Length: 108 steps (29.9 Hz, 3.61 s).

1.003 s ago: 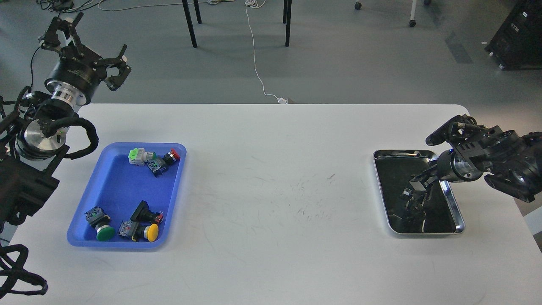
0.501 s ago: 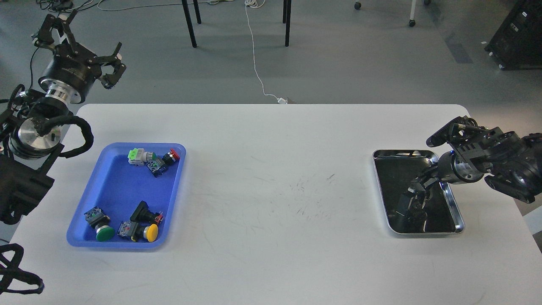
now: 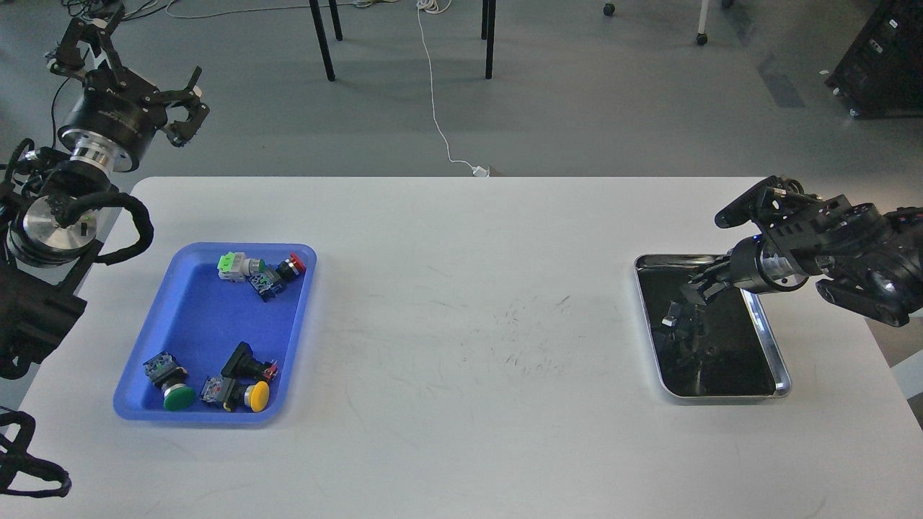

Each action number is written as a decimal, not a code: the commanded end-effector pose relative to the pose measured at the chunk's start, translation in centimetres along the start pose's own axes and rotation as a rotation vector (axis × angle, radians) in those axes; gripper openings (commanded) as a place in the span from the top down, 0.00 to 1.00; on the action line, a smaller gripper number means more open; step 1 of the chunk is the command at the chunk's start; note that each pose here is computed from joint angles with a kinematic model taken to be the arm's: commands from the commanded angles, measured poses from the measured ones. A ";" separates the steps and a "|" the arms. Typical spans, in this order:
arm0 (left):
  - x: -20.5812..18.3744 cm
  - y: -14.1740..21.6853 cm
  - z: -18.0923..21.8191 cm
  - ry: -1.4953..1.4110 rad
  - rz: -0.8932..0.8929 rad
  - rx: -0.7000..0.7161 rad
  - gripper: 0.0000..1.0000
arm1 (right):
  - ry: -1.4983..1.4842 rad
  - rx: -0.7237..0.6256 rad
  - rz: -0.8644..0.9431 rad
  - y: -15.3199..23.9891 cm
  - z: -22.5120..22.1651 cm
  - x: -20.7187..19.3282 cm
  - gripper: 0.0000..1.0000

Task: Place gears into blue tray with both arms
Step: 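Carry the black gear to the table center and release it, then retract the right arm and reach the left gripper toward the black gear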

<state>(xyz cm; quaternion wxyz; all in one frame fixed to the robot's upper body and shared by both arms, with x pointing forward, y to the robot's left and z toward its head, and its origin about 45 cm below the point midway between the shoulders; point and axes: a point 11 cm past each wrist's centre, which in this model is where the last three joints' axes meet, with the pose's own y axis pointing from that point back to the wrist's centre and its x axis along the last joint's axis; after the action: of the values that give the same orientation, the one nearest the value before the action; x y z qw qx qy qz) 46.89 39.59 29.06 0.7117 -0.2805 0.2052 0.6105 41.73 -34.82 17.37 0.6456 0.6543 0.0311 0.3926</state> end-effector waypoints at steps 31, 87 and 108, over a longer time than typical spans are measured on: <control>0.5 0.3 1.4 -0.038 0.009 -0.006 0.02 | 0.013 0.517 0.051 -3.8 -24.5 7.7 0.79; -19.6 3.8 -16.2 -1.426 -1.010 0.370 0.05 | -1.857 1.126 1.153 12.6 4.0 12.5 0.02; -15.8 13.1 -29.4 -2.082 -1.610 0.452 0.15 | -2.398 1.412 1.012 7.3 -1.5 -5.0 0.01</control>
<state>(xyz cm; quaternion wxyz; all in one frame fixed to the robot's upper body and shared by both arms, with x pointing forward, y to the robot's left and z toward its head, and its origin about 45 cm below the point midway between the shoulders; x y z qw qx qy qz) 33.94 9.33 16.71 0.7385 0.3815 -0.5526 -0.0611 35.11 -37.76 20.83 -0.3420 0.6994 -0.5610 -0.2812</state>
